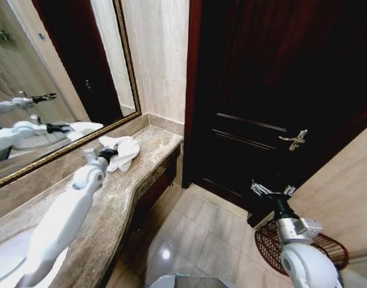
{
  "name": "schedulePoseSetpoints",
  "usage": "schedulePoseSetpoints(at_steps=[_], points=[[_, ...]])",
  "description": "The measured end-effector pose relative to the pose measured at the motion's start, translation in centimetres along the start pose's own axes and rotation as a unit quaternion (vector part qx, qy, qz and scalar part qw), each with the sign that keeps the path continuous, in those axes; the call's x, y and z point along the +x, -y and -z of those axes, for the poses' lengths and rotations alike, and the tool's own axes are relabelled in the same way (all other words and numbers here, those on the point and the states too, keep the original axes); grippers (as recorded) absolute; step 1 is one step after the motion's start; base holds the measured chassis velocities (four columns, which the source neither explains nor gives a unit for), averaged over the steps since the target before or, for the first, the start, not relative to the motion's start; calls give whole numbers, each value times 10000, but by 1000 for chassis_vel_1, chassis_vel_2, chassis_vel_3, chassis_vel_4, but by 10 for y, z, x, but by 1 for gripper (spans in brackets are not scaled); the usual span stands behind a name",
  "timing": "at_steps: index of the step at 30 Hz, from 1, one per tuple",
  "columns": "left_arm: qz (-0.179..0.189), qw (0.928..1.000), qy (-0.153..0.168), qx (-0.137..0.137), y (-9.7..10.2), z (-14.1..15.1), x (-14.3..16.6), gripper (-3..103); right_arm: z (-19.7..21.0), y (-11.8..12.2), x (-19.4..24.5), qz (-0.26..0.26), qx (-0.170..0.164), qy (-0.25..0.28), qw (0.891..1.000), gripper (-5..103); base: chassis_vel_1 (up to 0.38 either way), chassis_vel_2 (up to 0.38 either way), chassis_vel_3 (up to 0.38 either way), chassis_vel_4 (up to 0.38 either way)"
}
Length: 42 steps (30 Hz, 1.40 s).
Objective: Discard the used towel into the hamper.
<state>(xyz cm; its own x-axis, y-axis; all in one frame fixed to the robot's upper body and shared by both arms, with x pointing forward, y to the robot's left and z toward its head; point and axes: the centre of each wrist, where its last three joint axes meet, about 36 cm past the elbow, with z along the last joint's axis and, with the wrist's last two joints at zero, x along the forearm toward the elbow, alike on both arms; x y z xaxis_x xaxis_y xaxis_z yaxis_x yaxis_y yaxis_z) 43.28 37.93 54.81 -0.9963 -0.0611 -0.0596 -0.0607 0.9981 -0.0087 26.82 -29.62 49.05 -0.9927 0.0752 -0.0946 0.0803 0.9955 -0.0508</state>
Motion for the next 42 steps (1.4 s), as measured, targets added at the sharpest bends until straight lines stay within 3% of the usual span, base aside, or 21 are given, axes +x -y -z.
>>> schedulePoseSetpoints(at_steps=[3, 4, 5, 8, 14, 17, 24, 42], points=[[-123, 9993, 336, 77, 17, 18, 44, 7, 6, -1, 4, -83, -27, 51, 9999, 100, 0, 0, 0, 0], [-123, 9993, 336, 77, 17, 18, 44, 7, 6, -1, 4, -83, -27, 51, 9999, 100, 0, 0, 0, 0], [-273, 9986, 453, 86, 22, 25, 68, 7, 9, -2, 5, -94, -33, 75, 9999, 100, 0, 0, 0, 0], [-465, 9955, 812, -126, 25, 24, 110, 7, 17, -3, 8, -39, -26, 64, 10000, 100, 0, 0, 0, 0], [-424, 9950, 898, -117, 29, 15, 153, 7, 22, -3, 10, 61, -22, 83, 9999, 100, 0, 0, 0, 0], [-565, 9949, 818, -147, 33, -16, 179, 7, 27, -7, 14, 146, -160, -6, 9998, 100, 0, 0, 0, 0], [-664, 9961, 574, 102, 50, -36, 184, 7, 32, -11, 18, 183, -179, -129, 9996, 100, 0, 0, 0, 0], [-720, 9947, 738, 10, 54, -27, 183, 7, 35, -19, 26, 105, -151, -140, 9997, 100, 111, -106, -106, 104]])
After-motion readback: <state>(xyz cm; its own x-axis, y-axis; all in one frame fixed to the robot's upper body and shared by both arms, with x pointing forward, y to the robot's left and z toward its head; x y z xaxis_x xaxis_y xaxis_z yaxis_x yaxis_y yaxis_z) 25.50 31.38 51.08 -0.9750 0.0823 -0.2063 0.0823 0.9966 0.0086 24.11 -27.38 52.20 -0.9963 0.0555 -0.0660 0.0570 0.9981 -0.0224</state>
